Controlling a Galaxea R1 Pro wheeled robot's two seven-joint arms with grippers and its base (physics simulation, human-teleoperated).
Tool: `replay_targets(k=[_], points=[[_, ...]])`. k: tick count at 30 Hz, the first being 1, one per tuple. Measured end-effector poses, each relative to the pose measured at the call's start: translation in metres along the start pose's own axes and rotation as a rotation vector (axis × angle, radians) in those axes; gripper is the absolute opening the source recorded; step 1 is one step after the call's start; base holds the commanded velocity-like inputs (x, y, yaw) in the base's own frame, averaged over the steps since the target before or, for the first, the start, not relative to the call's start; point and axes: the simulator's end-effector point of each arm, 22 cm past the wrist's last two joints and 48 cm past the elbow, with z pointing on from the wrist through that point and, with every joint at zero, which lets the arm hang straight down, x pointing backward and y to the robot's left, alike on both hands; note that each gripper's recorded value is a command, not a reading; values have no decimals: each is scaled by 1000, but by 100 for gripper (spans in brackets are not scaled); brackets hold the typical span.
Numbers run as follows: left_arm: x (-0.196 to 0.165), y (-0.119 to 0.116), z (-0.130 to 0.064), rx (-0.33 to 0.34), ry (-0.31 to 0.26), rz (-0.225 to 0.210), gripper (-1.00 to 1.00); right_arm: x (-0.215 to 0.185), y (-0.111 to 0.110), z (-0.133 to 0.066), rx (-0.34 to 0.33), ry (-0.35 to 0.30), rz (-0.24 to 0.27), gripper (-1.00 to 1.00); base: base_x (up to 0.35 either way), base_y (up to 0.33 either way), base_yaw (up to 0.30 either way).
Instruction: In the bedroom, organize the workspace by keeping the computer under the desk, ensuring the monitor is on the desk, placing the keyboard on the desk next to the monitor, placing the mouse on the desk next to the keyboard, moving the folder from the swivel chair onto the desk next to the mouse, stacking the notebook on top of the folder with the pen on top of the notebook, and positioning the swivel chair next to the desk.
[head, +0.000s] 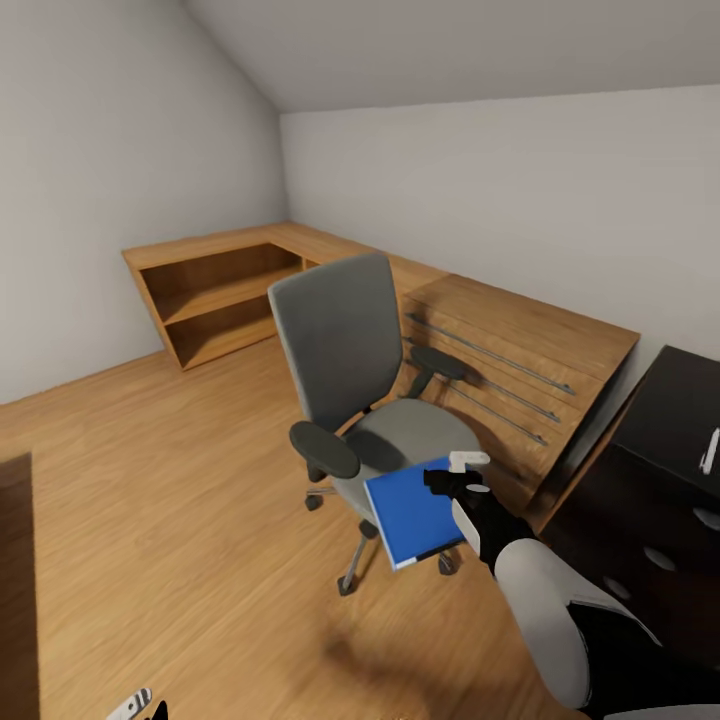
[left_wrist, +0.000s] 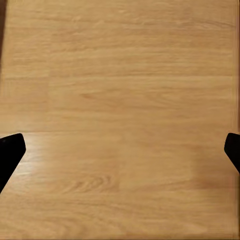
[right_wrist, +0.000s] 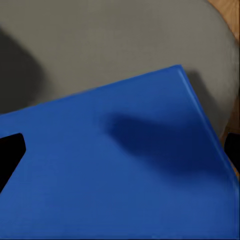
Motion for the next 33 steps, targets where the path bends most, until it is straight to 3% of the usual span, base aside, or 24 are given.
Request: replay_targets(k=[16, 26, 33], points=[[0, 0, 0, 0, 0, -1, 100, -3, 0, -1, -1, -5, 1, 100, -61, 2, -242], [0, 0, 0, 0, 0, -1, 100, -3, 0, -2, -2, -5, 1, 100, -217, 0, -43], [0, -1, -1, 2, 0, 0, 100, 12, -28, -1, 26, -6, 8, 100, -3, 0, 0]])
